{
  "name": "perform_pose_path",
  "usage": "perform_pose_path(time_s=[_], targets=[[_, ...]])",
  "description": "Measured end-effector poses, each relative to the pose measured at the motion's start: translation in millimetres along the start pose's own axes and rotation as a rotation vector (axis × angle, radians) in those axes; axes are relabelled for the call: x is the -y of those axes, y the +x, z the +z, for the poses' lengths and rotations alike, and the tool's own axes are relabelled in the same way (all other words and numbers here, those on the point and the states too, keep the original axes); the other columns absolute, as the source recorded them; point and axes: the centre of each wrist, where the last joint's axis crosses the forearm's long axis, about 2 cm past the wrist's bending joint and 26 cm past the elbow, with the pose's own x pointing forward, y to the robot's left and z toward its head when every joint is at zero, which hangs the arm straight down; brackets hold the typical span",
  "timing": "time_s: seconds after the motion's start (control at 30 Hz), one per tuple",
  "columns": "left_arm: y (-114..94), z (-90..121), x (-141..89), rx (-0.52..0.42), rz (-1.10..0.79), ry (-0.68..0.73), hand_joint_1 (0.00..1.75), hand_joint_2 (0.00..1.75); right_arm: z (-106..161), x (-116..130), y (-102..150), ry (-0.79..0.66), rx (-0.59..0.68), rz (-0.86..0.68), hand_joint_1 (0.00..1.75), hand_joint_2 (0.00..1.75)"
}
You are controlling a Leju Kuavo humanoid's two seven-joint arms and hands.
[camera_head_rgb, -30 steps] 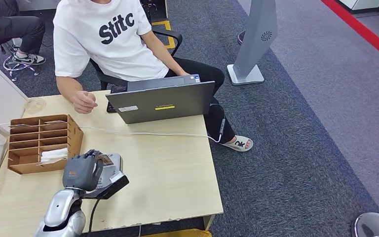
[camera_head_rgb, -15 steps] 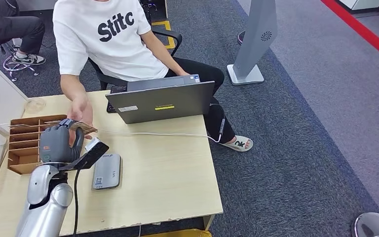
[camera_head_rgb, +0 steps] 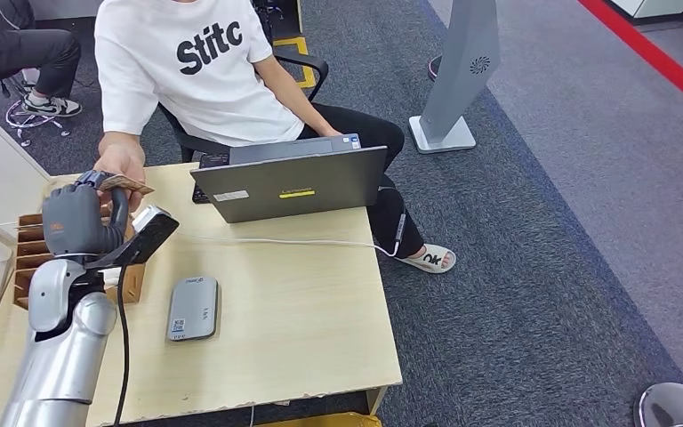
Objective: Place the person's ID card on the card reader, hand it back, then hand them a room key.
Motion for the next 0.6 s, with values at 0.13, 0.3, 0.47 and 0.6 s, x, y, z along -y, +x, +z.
perform_pose_path(time_s=[0.13, 0.3, 0.47, 0.6], targets=[[2.0, 0.4, 0.7, -0.001, 0.005, 0.016, 0.00, 1.75, 0.1, 0.0, 0.7, 0.000, 0.001, 0.000, 0.00, 1.75], [5.2, 5.6, 1.7, -0.001, 0.026, 0.028, 0.00, 1.75, 0.2, -0.1, 0.7, 0.001, 0.002, -0.001, 0.00, 1.75], [8.0, 11.5, -0.1, 0.015, 0.034, 0.046, 0.00, 1.75, 0.0, 0.1, 0.3, 0.002, 0.002, -0.008, 0.00, 1.75], [10.6, 20.8, -3.9, 0.029, 0.046, 0.063, 0.00, 1.75, -0.2, 0.3, 0.0, 0.002, 0.007, -0.015, 0.00, 1.75]])
